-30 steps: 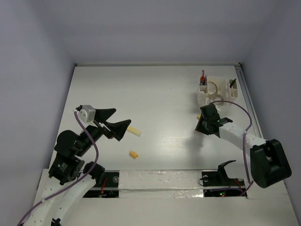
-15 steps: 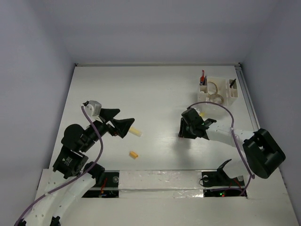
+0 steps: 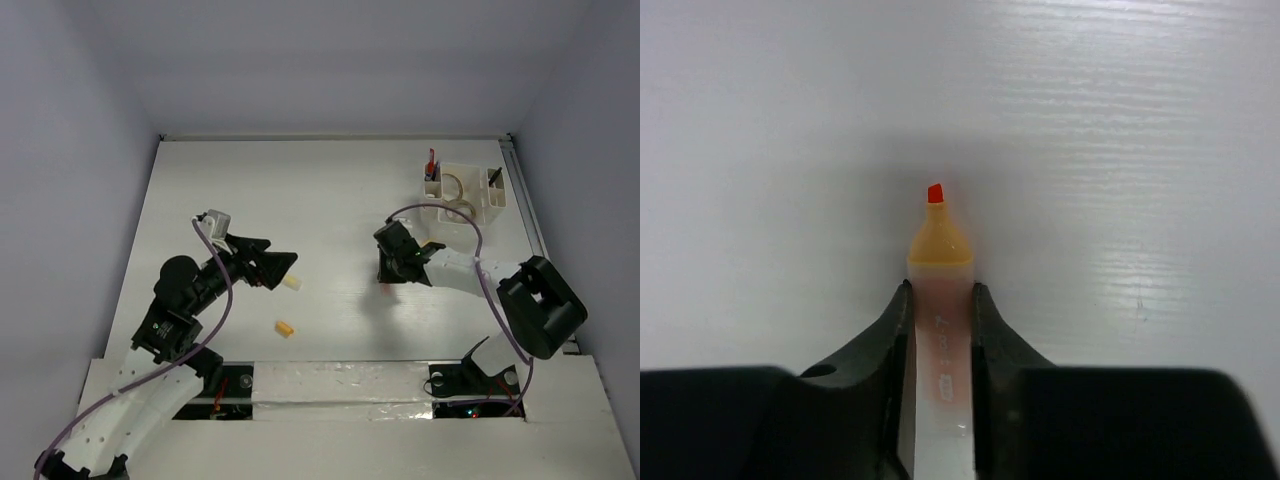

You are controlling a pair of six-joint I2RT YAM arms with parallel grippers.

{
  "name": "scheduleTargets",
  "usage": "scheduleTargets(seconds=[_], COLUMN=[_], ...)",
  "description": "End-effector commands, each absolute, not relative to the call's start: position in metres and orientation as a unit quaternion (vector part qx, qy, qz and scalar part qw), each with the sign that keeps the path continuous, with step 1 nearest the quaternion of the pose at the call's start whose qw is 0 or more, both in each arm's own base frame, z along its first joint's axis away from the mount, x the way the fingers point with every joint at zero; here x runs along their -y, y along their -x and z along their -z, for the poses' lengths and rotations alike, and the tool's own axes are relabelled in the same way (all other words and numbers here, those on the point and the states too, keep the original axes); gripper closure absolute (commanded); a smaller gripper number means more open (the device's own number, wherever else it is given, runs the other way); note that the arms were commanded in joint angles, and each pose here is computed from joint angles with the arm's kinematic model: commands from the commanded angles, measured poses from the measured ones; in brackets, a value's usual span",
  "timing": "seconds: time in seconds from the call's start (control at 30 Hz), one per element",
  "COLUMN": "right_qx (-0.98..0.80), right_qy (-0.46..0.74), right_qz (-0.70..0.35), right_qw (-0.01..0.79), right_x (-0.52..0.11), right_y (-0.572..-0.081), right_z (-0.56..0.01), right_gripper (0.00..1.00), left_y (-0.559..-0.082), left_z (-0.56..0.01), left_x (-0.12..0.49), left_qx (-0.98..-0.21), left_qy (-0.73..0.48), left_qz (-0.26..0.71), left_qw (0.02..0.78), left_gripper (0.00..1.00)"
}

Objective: Sort the stationery into containers
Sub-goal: Pick up the pen from the center of the board.

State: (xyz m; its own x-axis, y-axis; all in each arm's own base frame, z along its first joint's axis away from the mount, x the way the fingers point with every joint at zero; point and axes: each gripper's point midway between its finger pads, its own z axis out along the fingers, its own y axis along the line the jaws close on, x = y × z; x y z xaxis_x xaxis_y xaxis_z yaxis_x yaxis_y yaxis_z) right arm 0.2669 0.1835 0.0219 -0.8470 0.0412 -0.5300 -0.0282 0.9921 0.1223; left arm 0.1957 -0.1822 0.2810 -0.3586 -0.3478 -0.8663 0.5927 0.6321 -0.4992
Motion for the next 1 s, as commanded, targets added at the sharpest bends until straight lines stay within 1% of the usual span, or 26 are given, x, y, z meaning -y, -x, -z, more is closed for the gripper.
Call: scheduleTargets(seconds=[0.0,0.07,0.1,0.13,0.17,0.2,0.3,0.4,0.5,0.73,0.9,0.97], right_qx=[-0.962,-0.951,-0.938,-0.919,-0.907,-0.885,-0.834,-0.801,-0.783,-0.760,-0.753,-0.751], right_qy=[0.016,0.020,0.022,0.023,0.032,0.033,0.034,0.037,0.038,0.039,0.047,0.048], right_qz=[-0.026,-0.053,-0.100,-0.143,-0.186,-0.225,-0.316,-0.379,-0.409,-0.457,-0.478,-0.485], right_qw=[0.271,0.303,0.330,0.367,0.376,0.406,0.451,0.463,0.468,0.462,0.450,0.446], right_x=[-0.174,-0.183,-0.199,-0.210,-0.222,-0.234,-0.259,-0.276,-0.289,-0.309,-0.319,-0.322], right_y=[-0.268,-0.277,-0.285,-0.290,-0.288,-0.295,-0.296,-0.290,-0.285,-0.272,-0.259,-0.256], right_z=[-0.014,-0.032,-0.048,-0.079,-0.093,-0.117,-0.173,-0.202,-0.217,-0.228,-0.231,-0.231], right_gripper=[0.89,0.89,0.89,0.89,0.89,0.88,0.88,0.88,0.88,0.88,0.87,0.87], left_y=[-0.197,-0.193,-0.194,-0.192,-0.189,-0.189,-0.187,-0.187,-0.194,-0.206,-0.220,-0.223], left_z=[-0.263,-0.255,-0.247,-0.249,-0.246,-0.241,-0.234,-0.228,-0.221,-0.220,-0.211,-0.210], left_x=[0.201,0.208,0.209,0.213,0.218,0.221,0.235,0.252,0.263,0.280,0.285,0.289], left_qx=[-0.713,-0.717,-0.721,-0.713,-0.714,-0.716,-0.718,-0.724,-0.729,-0.725,-0.736,-0.734], left_qy=[-0.081,-0.087,-0.085,-0.090,-0.091,-0.090,-0.094,-0.095,-0.091,-0.090,-0.085,-0.084], left_qz=[0.465,0.476,0.478,0.488,0.496,0.497,0.505,0.506,0.502,0.503,0.478,0.476], left_qw=[0.519,0.501,0.494,0.496,0.486,0.482,0.470,0.459,0.456,0.461,0.472,0.476], left_gripper=[0.01,0.01,0.01,0.01,0.01,0.01,0.03,0.08,0.12,0.19,0.23,0.27])
